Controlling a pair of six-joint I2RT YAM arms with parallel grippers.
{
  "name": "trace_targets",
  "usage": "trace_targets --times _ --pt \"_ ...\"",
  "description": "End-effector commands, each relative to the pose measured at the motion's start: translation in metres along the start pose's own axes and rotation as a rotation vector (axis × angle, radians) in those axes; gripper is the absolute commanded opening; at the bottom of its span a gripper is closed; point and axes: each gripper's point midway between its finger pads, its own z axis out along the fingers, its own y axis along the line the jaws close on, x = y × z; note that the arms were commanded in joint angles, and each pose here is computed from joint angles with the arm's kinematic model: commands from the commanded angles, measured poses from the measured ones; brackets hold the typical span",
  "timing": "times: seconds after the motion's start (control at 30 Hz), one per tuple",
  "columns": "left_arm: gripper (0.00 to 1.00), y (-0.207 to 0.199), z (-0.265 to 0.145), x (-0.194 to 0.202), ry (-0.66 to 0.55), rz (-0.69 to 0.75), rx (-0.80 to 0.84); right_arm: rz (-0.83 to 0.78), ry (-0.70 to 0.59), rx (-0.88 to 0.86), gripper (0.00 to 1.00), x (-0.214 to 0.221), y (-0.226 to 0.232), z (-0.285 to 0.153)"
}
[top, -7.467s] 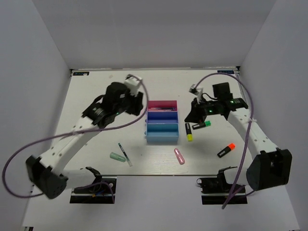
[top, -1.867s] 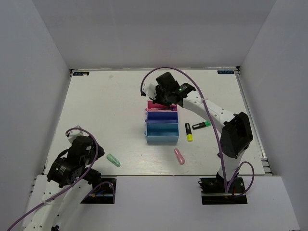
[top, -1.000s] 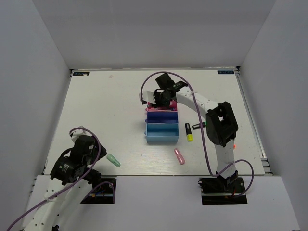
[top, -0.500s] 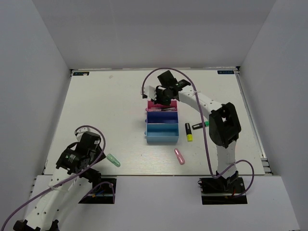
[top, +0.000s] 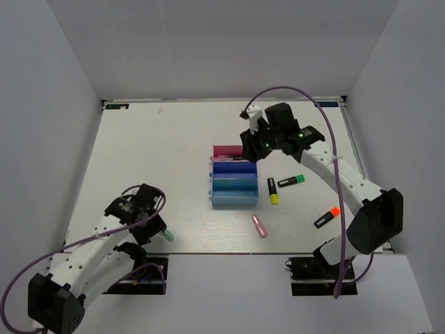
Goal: Sort the stationery into containers
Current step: Pick up the stationery from the center of the board.
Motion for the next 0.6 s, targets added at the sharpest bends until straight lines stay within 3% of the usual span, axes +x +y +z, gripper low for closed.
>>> trace_targets --times 0.0,0.3,0.57 --pt "0.63 -0.025 0.009 -0.001 0.005 -0.077 0.035 0.111 0.018 -0.058 0.50 0.025 0.016 -0.013" --pt "0.64 -0.052 0.026 -0.007 -0.003 -0.083 -0.041 0.203 0.029 -0.090 0.50 0.068 0.023 -0.029" --pt "0.64 -0.042 0.047 0.002 0.020 -0.094 -0.098 0.259 -0.031 -0.138 0.50 0.062 0.028 -0.045"
